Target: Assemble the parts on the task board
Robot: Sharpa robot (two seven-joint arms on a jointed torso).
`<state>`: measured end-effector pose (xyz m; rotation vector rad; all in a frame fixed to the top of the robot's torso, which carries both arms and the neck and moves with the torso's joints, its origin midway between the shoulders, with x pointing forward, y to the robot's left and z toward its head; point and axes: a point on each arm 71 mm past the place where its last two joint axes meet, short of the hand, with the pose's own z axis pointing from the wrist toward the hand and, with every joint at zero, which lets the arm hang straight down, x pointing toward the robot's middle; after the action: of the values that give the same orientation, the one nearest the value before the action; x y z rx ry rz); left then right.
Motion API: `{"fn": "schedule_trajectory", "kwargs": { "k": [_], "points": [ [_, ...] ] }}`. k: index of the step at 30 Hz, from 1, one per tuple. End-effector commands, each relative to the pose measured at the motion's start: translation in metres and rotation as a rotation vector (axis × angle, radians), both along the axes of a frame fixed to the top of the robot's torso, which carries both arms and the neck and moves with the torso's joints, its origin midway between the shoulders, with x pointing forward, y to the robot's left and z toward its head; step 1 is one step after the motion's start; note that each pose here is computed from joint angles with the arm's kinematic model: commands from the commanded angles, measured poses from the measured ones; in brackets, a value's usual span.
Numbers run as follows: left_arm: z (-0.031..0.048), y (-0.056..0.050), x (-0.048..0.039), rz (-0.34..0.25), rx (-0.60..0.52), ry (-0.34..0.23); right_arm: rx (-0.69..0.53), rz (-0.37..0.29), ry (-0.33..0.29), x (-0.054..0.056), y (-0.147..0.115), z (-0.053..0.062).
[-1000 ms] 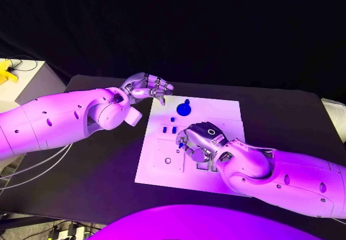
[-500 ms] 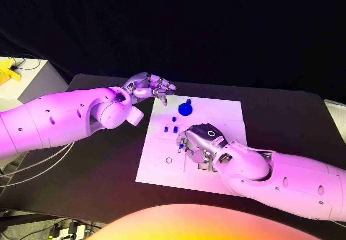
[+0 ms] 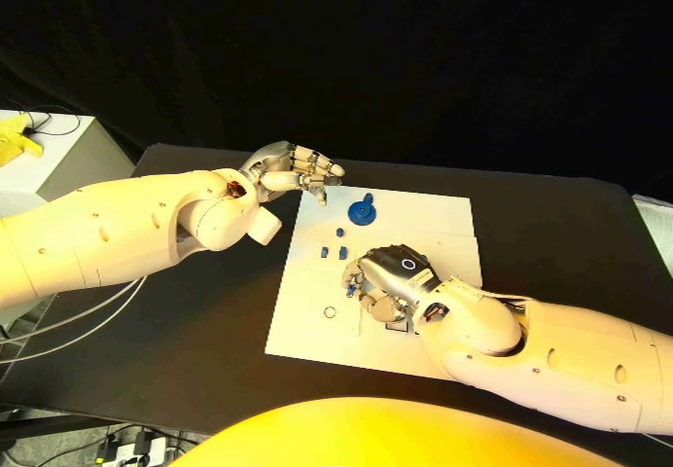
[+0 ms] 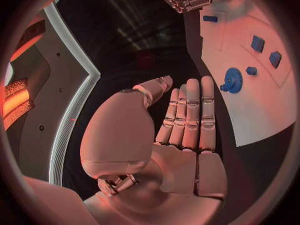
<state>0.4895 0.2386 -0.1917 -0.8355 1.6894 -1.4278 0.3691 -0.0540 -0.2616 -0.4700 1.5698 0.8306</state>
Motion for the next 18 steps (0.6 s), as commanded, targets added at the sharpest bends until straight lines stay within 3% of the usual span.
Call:
{"fn": "schedule_trajectory", "kwargs": {
  "k": [1, 18],
  "points": [
    [0.0004, -0.0022, -0.0006, -0.017, -0.013, 0.006, -0.023, 0.012, -0.001, -0.0016, 0.0019, -0.0016],
    [0.0002, -0.0020, -0.0010, -0.022, -0.012, 0.011, -0.045, 0.005, 0.005, 0.0001, 0.0021, -0.0058]
  ]
}}
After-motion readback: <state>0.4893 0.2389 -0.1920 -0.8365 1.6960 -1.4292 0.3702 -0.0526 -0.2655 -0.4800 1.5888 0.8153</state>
